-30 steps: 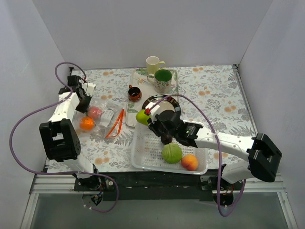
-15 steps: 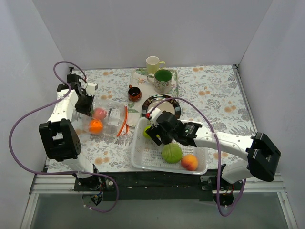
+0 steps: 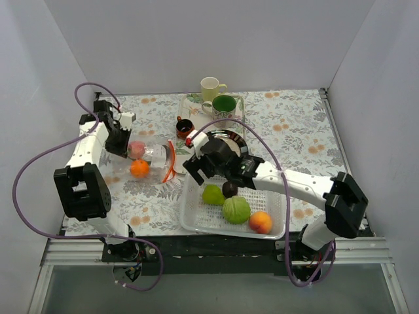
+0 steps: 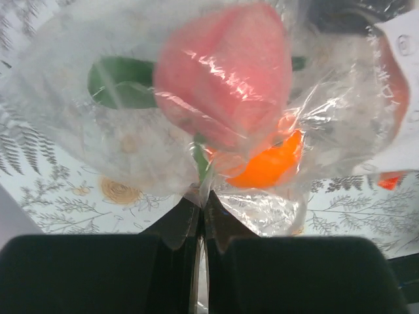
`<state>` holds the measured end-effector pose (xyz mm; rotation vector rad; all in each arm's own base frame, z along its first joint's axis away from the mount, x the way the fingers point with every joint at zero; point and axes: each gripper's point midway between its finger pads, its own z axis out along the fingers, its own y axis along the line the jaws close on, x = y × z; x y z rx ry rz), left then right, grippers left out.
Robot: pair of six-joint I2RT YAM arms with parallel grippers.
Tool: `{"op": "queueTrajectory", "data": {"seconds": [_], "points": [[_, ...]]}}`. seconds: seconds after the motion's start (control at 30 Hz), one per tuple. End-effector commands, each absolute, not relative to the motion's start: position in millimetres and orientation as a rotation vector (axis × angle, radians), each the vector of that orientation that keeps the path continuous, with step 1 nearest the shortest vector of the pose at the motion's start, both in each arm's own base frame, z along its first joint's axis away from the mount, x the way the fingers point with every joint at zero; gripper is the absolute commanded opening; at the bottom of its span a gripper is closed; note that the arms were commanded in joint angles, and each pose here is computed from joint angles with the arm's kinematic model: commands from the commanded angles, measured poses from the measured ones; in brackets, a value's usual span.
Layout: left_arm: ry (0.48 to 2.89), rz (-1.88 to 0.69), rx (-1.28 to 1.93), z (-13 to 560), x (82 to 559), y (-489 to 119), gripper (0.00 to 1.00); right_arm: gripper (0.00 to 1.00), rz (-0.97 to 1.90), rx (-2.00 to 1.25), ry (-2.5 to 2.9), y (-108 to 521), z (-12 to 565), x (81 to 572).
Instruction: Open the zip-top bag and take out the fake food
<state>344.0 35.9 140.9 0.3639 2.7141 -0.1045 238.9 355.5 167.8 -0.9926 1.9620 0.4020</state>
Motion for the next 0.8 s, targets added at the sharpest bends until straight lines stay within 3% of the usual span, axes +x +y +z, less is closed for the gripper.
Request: {"op": "queueTrajectory", "data": {"seconds": [0.0, 0.3, 0.77], "points": [[2.767, 0.043, 0.412, 109.6, 326.3, 53.1, 0.00, 0.98, 0.490, -1.019, 1.811, 413.8, 194.7, 262.6], [2.702, 0.479, 0.515, 79.2, 329.8, 107.8, 0.00, 0.98, 0.523, -1.098, 1.746, 477.7, 174.3, 292.8], [2.683, 0.517, 0.578, 56.9, 336.0, 113.8, 0.00, 0.98, 0.776, -1.227, 1.717, 531.0, 136.7, 286.6]]}}
